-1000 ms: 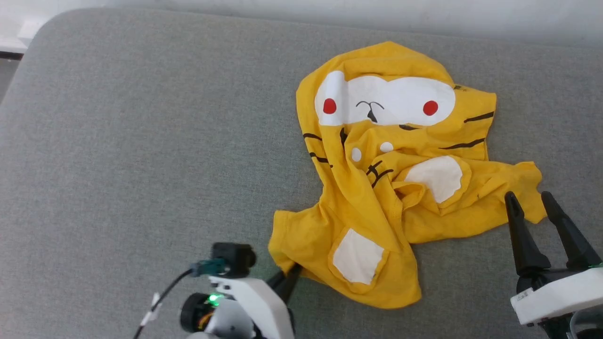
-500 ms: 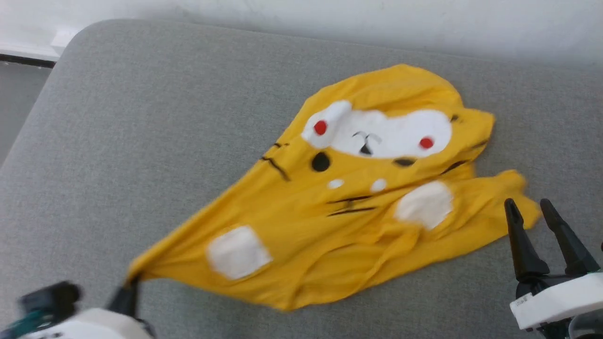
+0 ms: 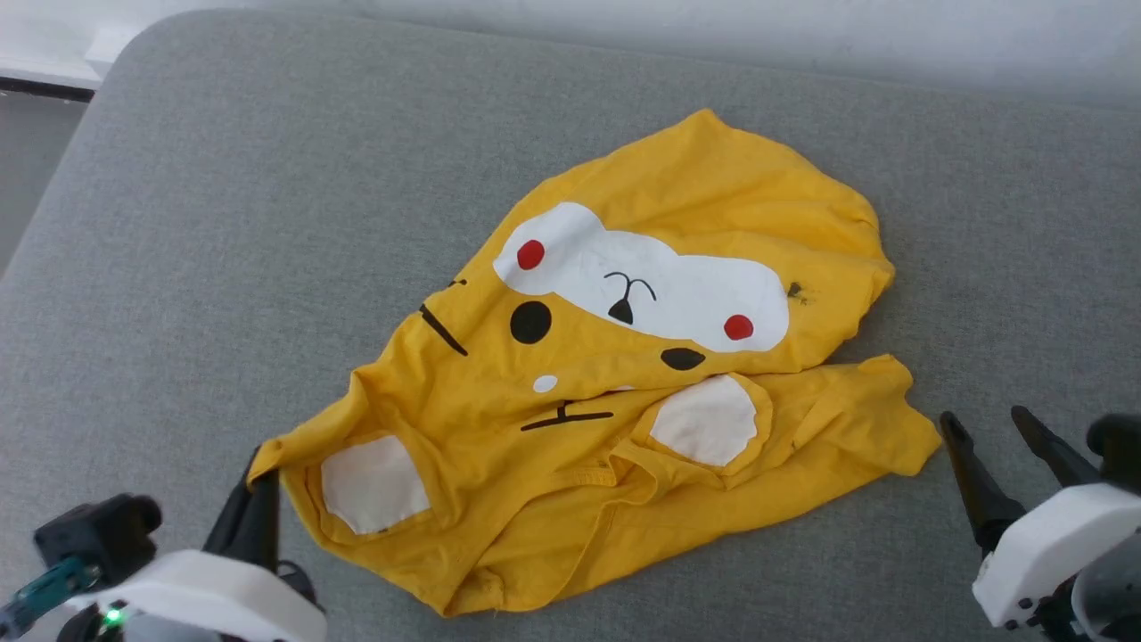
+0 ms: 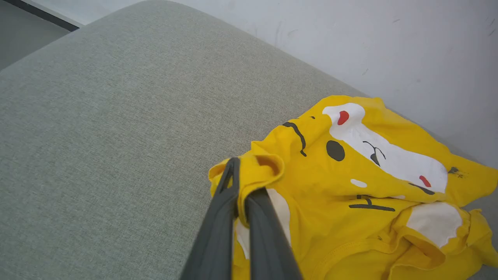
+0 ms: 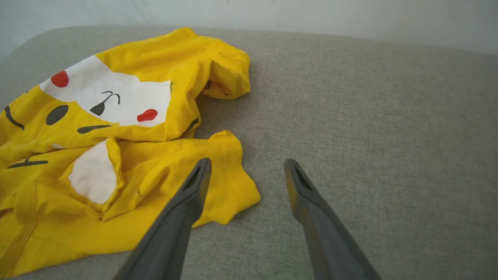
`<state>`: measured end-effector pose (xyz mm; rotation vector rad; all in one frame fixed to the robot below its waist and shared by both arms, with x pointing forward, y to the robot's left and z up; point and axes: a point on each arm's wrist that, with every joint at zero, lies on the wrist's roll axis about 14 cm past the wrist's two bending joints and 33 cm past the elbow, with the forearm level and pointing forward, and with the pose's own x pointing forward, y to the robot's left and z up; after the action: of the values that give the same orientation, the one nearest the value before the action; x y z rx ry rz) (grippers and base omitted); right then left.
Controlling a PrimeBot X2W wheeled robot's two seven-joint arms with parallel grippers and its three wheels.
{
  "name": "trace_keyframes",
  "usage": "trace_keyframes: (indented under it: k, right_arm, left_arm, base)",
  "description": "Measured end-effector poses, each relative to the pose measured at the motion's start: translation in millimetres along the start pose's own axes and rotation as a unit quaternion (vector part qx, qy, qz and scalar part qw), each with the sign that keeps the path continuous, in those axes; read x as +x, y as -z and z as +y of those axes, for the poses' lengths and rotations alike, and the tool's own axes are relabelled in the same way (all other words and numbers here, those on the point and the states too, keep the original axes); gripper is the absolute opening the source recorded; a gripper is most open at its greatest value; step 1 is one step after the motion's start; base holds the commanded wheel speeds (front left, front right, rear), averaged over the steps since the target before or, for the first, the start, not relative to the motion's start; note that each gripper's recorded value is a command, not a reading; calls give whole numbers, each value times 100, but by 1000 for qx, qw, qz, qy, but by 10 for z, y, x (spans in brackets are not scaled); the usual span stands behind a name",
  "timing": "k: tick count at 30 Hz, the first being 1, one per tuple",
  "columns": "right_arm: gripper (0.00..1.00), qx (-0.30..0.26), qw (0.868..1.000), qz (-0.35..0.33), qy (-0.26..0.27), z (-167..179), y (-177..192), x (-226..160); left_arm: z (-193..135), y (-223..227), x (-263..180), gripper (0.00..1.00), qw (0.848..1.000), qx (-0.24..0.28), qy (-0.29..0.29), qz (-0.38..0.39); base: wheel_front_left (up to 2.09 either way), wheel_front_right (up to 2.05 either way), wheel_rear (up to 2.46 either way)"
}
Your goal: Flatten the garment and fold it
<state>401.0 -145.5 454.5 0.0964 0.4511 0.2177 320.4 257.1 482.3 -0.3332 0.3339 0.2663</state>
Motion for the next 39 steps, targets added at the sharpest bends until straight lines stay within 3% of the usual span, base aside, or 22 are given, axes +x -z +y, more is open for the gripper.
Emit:
trace_keyframes:
  k: [9, 18, 26, 31, 32, 33, 39]
  right_arm:
    - [100, -39, 993, 106, -24, -78, 294, 174]
    - [100, -89, 983, 141, -83, 150, 404, 392]
    - [100, -135, 968, 190, -94, 80, 572, 460]
    - [99, -132, 961, 219, -104, 74, 654, 472]
    - [41, -125, 961, 224, -103, 62, 672, 471]
    - [0, -122, 961, 226, -103, 63, 677, 474]
    - [0, -71, 972, 201, -95, 74, 592, 496]
  left_arm:
    - [-315, 101, 167, 0, 999, 14, 44, 19]
    - [-311, 178, 165, 0, 999, 12, 41, 30]
    - [-279, 196, 135, 0, 999, 11, 35, 35]
    - [-291, 235, 142, 0, 998, 10, 36, 42]
    - [-296, 244, 143, 0, 998, 10, 36, 43]
    - [-300, 249, 145, 0, 998, 9, 36, 44]
    - [-346, 235, 167, 0, 998, -1, 42, 39]
  base:
    - [0, 0, 0]
    - [0, 0, 0]
    - [0, 0, 0]
    - [0, 0, 0]
    - [0, 0, 0]
    - [0, 0, 0]
    - [0, 0, 0]
